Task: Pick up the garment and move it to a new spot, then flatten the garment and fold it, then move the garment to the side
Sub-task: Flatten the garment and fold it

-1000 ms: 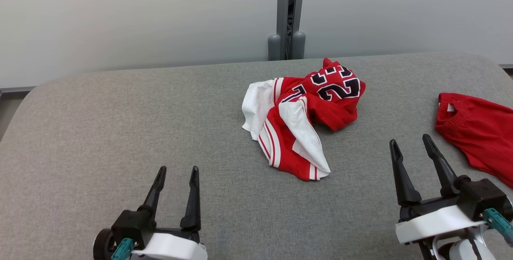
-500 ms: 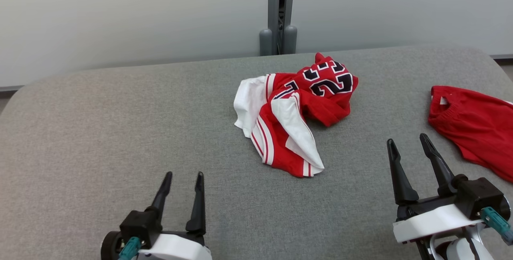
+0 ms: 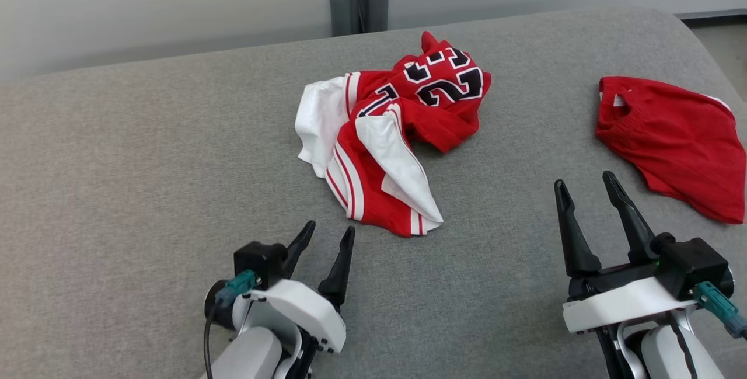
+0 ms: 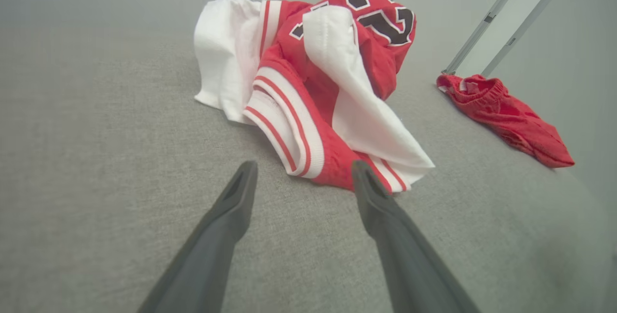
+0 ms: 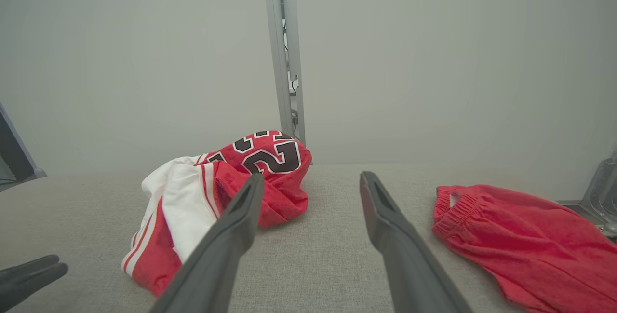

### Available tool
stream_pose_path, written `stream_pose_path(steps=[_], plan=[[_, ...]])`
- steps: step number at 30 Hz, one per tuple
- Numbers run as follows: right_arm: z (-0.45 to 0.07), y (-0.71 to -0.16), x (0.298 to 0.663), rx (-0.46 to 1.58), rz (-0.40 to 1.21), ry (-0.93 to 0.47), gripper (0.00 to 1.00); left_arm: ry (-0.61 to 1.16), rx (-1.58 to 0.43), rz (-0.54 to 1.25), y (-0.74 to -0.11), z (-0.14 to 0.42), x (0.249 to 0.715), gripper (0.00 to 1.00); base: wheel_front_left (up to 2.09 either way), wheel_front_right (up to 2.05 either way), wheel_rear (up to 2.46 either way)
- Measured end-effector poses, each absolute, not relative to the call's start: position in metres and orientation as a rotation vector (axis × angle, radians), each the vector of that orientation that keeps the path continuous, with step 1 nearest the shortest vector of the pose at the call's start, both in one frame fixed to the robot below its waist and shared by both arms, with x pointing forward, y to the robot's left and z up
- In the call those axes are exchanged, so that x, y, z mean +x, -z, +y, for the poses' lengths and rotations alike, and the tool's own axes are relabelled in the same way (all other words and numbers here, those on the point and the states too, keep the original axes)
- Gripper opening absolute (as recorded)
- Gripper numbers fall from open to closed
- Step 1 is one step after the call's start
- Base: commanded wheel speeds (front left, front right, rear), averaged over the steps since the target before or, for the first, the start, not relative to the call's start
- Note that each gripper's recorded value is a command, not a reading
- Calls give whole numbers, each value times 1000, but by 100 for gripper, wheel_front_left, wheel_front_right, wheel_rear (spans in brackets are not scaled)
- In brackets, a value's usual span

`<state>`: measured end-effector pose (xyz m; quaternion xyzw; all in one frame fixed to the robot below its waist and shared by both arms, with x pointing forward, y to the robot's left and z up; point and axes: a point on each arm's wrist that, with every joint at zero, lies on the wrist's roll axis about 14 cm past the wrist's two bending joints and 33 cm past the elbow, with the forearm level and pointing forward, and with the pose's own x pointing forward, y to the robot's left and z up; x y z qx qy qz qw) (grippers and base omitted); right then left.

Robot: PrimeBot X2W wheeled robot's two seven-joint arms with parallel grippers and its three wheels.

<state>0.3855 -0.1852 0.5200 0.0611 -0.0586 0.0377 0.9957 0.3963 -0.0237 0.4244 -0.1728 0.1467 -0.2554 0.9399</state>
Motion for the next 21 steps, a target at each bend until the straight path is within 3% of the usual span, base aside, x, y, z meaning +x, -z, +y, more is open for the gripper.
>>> stream_pose_path(steps=[12, 19, 20, 21], plan=[[-212, -507, 385, 112, -78, 14, 100, 593, -529, 584, -390, -77, 422, 100, 0, 0, 0], [-218, -503, 383, 112, -63, 36, 100, 555, -553, 629, -380, -82, 434, 100, 0, 0, 0], [-218, -503, 383, 113, -63, 37, 100, 557, -555, 633, -380, -82, 434, 52, 0, 0, 0], [-217, -503, 383, 113, -63, 37, 100, 561, -553, 635, -380, -83, 434, 18, 0, 0, 0]])
